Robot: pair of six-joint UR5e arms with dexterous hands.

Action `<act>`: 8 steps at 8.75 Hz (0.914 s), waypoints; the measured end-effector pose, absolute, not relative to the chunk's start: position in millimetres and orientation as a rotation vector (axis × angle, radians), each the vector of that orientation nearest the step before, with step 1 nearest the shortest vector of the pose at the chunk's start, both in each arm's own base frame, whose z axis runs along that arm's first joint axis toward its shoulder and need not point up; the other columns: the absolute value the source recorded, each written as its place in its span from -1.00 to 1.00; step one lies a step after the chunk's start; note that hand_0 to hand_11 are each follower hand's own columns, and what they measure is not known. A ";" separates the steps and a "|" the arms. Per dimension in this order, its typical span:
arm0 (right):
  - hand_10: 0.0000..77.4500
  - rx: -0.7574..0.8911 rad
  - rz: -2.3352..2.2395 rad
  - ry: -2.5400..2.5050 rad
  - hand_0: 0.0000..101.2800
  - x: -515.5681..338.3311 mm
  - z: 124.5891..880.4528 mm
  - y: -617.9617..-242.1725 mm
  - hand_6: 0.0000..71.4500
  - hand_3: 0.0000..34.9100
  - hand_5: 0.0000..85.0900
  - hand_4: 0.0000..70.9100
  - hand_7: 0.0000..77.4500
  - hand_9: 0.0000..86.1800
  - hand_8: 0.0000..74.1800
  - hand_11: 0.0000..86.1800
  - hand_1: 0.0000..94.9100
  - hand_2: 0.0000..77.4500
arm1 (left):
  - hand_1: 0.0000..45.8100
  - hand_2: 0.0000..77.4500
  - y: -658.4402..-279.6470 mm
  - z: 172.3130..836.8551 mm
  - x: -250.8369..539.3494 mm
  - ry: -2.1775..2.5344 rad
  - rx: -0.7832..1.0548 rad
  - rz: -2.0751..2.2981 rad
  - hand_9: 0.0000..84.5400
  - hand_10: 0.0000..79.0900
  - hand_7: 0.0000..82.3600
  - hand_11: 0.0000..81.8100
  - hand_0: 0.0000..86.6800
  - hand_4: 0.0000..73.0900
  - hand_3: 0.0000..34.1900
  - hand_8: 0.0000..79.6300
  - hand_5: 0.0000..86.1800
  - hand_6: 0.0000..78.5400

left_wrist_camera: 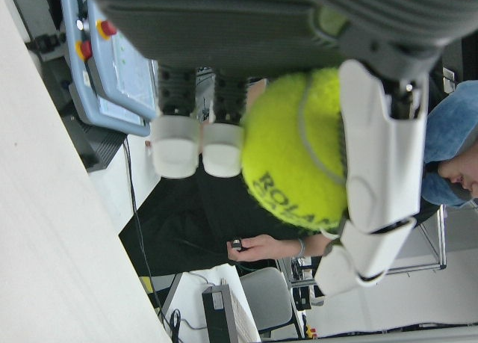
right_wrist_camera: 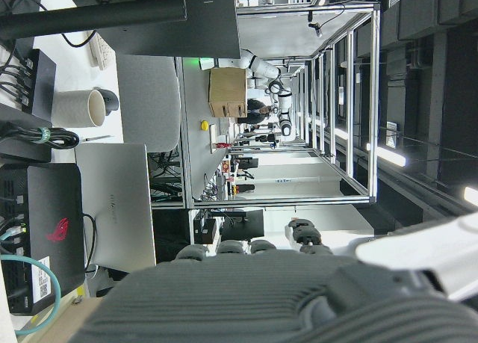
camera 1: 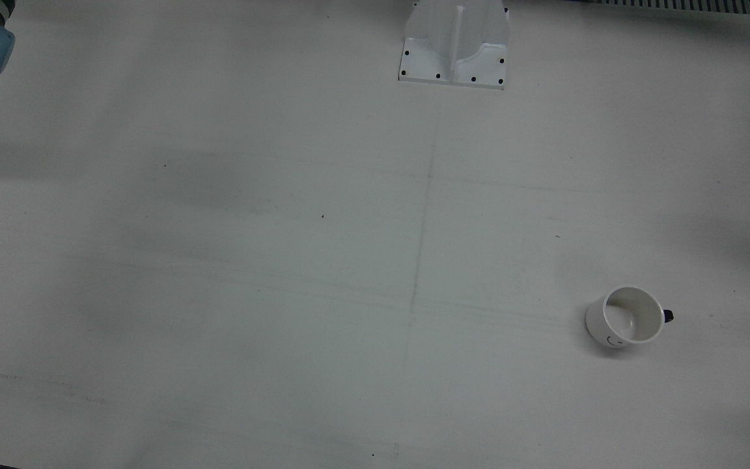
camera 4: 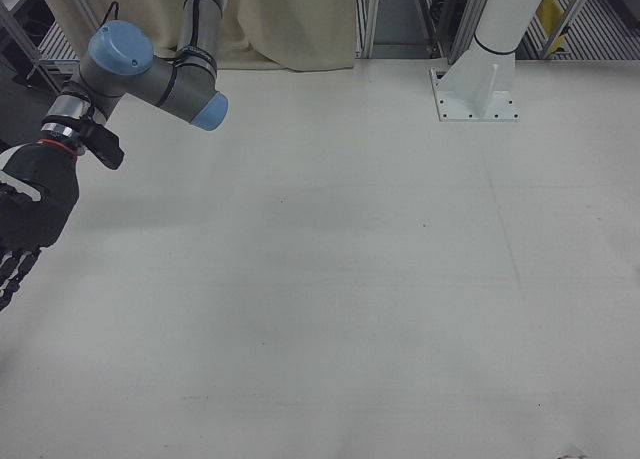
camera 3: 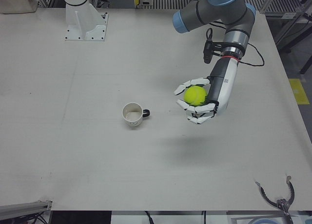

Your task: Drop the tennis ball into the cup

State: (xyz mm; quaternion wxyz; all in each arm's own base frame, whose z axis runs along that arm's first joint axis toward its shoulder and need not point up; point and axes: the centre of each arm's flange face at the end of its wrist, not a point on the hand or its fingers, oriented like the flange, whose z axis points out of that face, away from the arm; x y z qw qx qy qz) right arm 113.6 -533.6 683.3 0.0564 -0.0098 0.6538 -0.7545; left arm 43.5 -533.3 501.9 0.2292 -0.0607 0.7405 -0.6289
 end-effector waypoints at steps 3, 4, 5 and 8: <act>-1.00 -0.030 -2.289 1.983 -1.00 113.7 683.4 -533.6 -1.00 -1.00 -1.00 -1.00 -0.99 -1.00 -1.00 -0.99 -0.99 -0.99 | 0.45 -0.44 -521.5 483.1 102.3 2.023 -0.279 -1.630 0.69 0.78 0.44 0.72 0.18 0.85 -0.35 0.75 -0.38 0.08; -1.00 -0.030 -2.289 1.983 -1.00 113.6 683.4 -533.6 -1.00 -1.00 -1.00 -1.00 -0.99 -1.00 -1.00 -0.99 -0.99 -0.99 | 0.45 -0.44 -516.8 481.9 123.9 2.008 -0.317 -1.605 0.69 0.78 0.44 0.72 0.18 0.85 -0.34 0.75 -0.38 0.08; -1.00 -0.030 -2.289 1.983 -1.00 113.7 683.4 -533.6 -1.00 -1.00 -1.00 -1.00 -0.99 -1.00 -1.00 -0.99 -0.99 -0.99 | 0.45 -0.44 -513.0 481.1 140.5 1.997 -0.345 -1.586 0.69 0.78 0.44 0.72 0.21 0.85 -0.34 0.75 -0.38 0.08; -1.00 -0.031 -2.289 1.982 -1.00 113.8 683.7 -533.5 -1.00 -1.00 -1.00 -1.00 -0.99 -1.00 -1.00 -0.99 -0.99 -0.99 | 0.48 -0.44 -506.6 478.2 181.9 1.966 -0.407 -1.542 0.69 0.78 0.47 0.72 0.21 0.85 -0.34 0.75 -0.38 0.04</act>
